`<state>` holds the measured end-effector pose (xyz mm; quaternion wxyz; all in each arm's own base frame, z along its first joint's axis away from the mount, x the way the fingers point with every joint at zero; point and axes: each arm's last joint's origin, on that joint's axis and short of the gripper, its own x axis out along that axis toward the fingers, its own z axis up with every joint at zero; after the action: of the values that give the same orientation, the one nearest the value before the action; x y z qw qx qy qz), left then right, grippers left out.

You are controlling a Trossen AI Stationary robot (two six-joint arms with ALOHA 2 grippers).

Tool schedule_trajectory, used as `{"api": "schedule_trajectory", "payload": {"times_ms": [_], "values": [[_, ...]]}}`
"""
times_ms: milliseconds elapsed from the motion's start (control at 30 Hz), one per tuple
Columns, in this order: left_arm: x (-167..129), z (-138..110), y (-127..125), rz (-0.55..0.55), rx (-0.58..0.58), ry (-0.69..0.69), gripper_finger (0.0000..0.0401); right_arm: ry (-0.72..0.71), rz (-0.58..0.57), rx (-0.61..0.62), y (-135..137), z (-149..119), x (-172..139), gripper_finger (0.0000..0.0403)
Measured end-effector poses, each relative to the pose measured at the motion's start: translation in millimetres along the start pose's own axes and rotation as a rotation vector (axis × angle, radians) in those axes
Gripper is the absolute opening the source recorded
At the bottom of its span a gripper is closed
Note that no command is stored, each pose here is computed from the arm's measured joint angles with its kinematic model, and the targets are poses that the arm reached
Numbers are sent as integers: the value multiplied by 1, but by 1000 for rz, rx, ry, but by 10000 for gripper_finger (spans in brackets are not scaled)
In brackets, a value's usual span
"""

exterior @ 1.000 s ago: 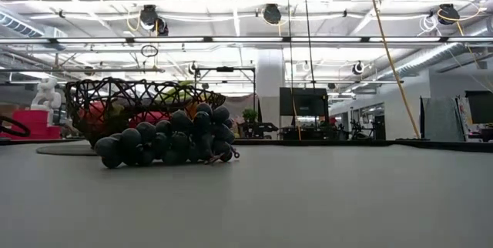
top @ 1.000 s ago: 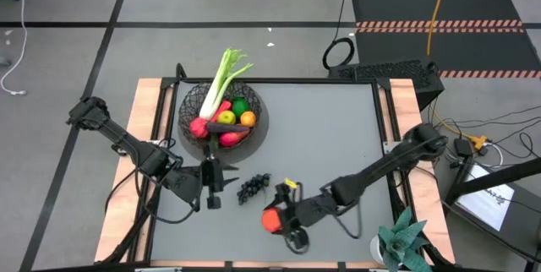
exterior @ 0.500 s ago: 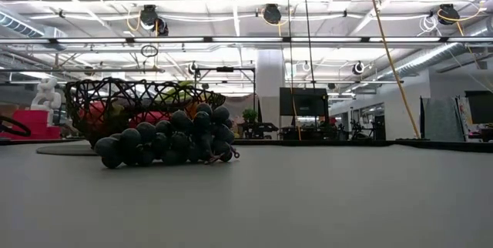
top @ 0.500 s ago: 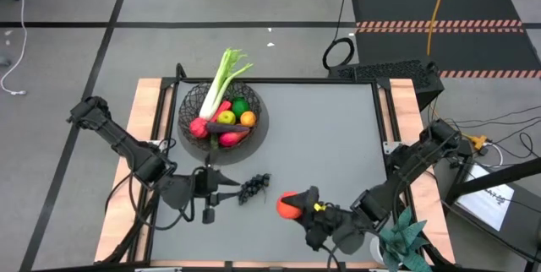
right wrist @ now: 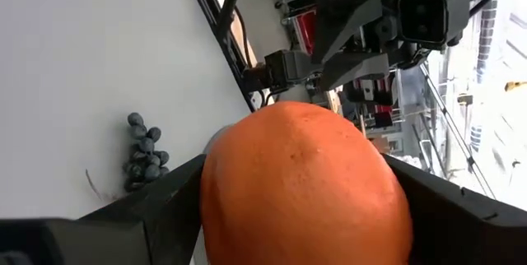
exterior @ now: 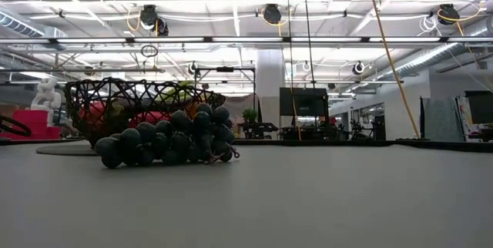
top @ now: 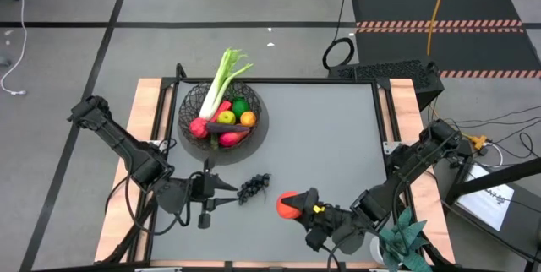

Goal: Build produce basket
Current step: Put the orange into the wire basket

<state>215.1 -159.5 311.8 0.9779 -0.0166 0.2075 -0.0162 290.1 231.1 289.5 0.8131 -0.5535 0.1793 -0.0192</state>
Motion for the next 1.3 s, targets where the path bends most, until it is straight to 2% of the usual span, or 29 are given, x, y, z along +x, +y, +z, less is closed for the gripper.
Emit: {"api": "schedule_trajectory", "payload": {"times_ms": [100, 300, 433, 567, 833, 933, 1033, 1167, 1300], "values": [[0, 0, 0, 0, 10, 0, 120, -7, -7, 51, -1, 1, 0, 313], [0, 3, 0, -4, 79, -26, 120, -41, -38, 274, -6, 5, 0, 313], [0, 8, -2, -13, 139, -73, 120, -62, -104, 546, -14, 8, 0, 313], [0, 12, -3, -16, 215, -114, 120, -88, -152, 747, -22, 10, -1, 313], [-1, 17, -4, 1, 377, -155, 120, -153, -160, 1169, -30, 10, -1, 313], [-1, 18, -4, 6, 439, -163, 120, -162, -154, 1284, -30, 9, 1, 313], [-1, 19, -4, 7, 461, -182, 120, -199, -85, 1361, -32, 9, 5, 313], [-2, 21, -5, 5, 437, -198, 120, -242, -6, 1390, -34, 8, 10, 313], [-2, 21, -5, -3, 360, -199, 120, -230, -18, 1295, -34, 6, 12, 313]]}}
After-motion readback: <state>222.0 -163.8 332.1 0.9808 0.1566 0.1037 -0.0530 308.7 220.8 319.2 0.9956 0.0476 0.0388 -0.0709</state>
